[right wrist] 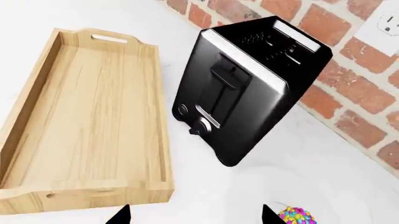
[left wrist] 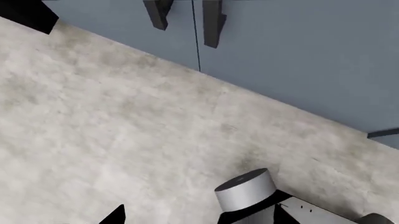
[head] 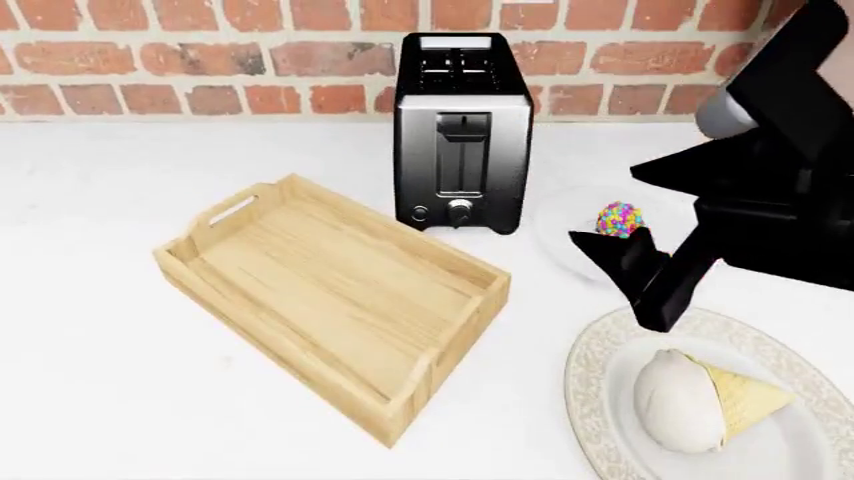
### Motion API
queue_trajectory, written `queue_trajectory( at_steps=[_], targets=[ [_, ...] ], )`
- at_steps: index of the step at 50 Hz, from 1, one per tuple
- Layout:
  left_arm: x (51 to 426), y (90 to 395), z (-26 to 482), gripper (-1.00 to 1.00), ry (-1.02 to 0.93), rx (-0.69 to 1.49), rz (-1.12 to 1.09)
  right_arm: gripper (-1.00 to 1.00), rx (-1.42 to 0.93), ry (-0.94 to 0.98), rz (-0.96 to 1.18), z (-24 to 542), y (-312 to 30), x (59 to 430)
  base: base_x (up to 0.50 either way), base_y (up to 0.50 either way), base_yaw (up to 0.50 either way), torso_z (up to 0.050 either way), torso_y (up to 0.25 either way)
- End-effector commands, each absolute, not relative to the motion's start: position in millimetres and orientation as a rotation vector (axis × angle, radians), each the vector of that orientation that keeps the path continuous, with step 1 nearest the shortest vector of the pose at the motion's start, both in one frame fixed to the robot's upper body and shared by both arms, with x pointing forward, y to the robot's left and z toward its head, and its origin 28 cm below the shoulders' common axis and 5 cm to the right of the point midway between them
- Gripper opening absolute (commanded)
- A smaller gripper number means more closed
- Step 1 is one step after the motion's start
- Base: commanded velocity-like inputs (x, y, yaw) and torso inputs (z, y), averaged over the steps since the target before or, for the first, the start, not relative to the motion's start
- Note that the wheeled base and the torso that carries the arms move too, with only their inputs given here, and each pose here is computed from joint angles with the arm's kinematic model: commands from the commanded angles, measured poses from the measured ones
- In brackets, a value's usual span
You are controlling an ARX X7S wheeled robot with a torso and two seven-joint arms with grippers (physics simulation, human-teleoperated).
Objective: Move the dessert items from the plate to the tray.
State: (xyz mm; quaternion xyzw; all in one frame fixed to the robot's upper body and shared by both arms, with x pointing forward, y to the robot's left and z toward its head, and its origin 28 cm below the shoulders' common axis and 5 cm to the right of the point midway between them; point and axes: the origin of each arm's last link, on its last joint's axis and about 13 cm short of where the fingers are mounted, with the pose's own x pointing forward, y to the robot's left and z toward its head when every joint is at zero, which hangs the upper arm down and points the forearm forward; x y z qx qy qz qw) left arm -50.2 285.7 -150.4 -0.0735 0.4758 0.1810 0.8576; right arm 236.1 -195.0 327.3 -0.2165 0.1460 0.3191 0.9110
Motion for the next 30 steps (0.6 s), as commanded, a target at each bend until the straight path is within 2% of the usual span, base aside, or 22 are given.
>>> queue_trajectory(
  at_steps=[1, 3, 10, 15, 18, 21, 25, 30],
  targets=[
    [-51, 286, -151, 1.00, 1.022, -0.175, 0.334, 1.00, -0.474, 0.478, 0.591, 335, -239, 188, 0.00, 0.00, 0.00, 0.000, 0.000],
    [-51, 286, -151, 1.00, 1.025, -0.176, 0.329, 1.00, -0.453, 0.521, 0.586, 333, -244, 179, 0.00, 0.00, 0.00, 0.000, 0.000],
    [-51, 286, -151, 1.00, 1.029, -0.183, 0.312, 1.00, -0.400, 0.460, 0.463, 347, -257, 160, 0.00, 0.00, 0.00, 0.000, 0.000],
    [-51, 286, -151, 1.00, 1.031, -0.187, 0.311, 1.00, -0.397, 0.444, 0.475, 349, -256, 157, 0.50, 0.00, 0.00, 0.000, 0.000],
    [-51, 286, -151, 1.00, 1.030, -0.191, 0.313, 1.00, -0.370, 0.480, 0.498, 351, -254, 155, 0.00, 0.00, 0.00, 0.000, 0.000],
    [-51, 286, -151, 1.00, 1.037, -0.190, 0.309, 1.00, -0.363, 0.583, 0.586, 348, -252, 136, 0.00, 0.00, 0.00, 0.000, 0.000],
    [-51, 286, -151, 1.00, 1.054, -0.182, 0.290, 1.00, -0.369, 0.749, 0.601, 322, -255, 109, 0.00, 0.00, 0.00, 0.000, 0.000],
    [-51, 286, -151, 1.00, 1.064, -0.171, 0.262, 1.00, -0.409, 0.830, 0.589, 310, -251, 111, 0.00, 0.00, 0.00, 0.000, 0.000]
  ],
)
